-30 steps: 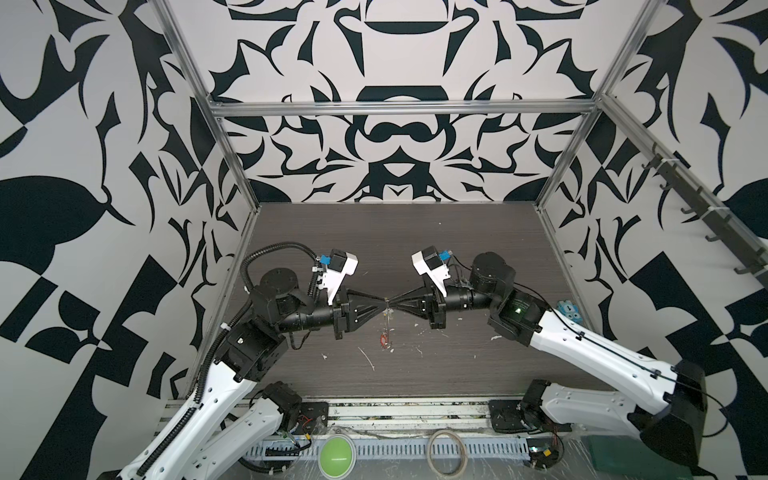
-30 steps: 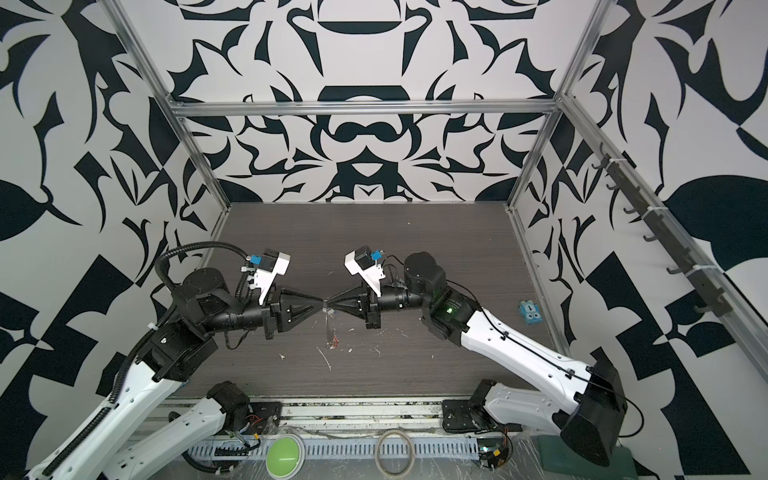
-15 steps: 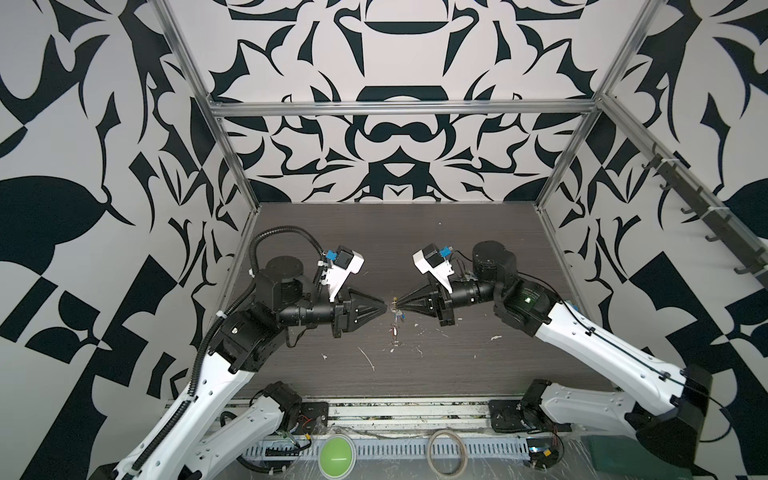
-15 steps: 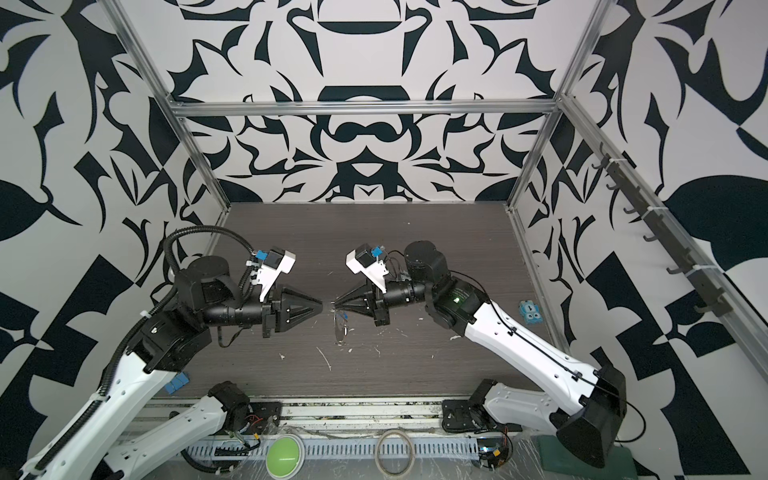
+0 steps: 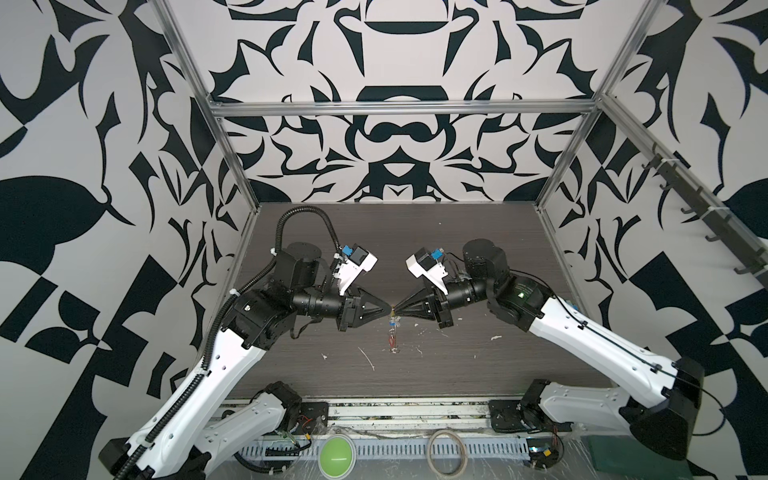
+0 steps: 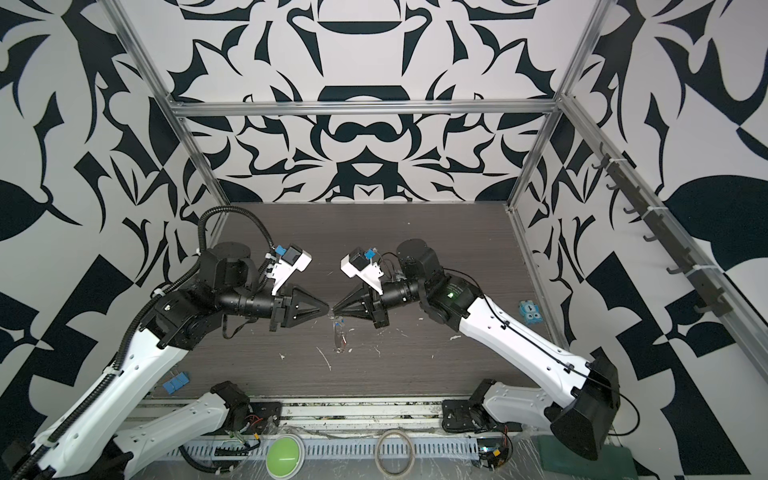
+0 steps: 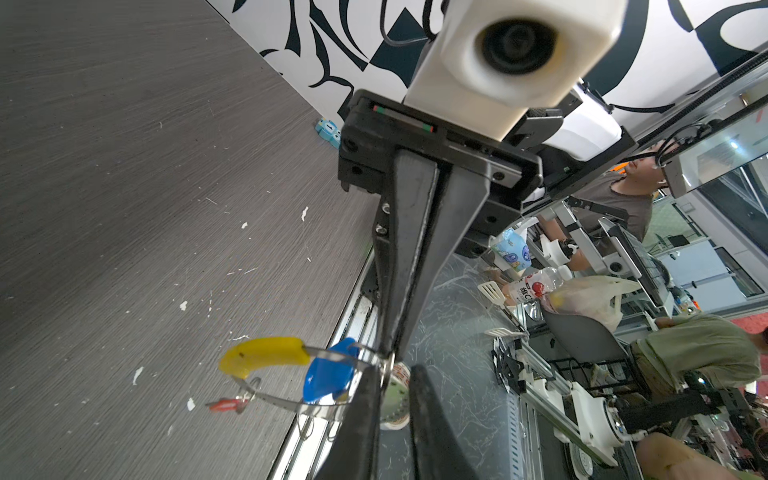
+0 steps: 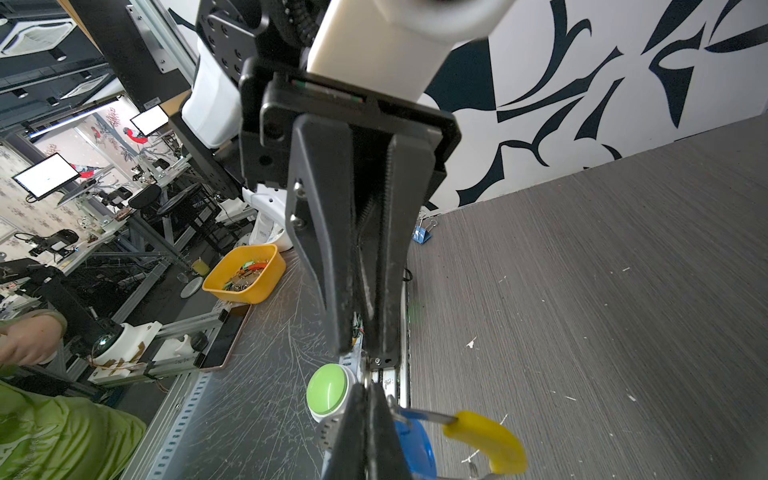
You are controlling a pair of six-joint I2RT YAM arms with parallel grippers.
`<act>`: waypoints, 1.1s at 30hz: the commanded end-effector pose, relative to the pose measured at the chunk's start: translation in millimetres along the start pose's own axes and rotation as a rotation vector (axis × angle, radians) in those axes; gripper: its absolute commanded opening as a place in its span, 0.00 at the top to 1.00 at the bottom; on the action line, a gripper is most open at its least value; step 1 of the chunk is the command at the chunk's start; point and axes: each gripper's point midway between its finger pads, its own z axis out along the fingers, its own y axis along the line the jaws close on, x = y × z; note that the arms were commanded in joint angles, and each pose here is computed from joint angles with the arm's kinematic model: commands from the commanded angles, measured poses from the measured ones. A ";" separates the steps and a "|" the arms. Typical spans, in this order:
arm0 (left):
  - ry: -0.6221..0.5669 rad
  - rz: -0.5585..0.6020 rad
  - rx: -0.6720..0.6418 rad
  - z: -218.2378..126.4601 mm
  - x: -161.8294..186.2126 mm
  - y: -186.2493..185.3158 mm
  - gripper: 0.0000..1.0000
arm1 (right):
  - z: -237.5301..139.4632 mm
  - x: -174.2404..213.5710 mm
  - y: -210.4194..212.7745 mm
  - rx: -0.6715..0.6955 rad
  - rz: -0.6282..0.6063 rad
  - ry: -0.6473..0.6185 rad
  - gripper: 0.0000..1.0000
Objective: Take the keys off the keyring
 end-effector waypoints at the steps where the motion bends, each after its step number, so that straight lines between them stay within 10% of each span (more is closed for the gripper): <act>1: 0.041 -0.003 0.026 -2.4 7.2 -7.8 0.84 | -6.1 -27.3 14.3 -0.023 -0.094 -0.050 1.00; 33: 0.019 0.046 0.006 3.3 -0.7 -4.6 1.00 | -0.7 -33.1 8.6 -0.007 -0.075 -0.058 1.00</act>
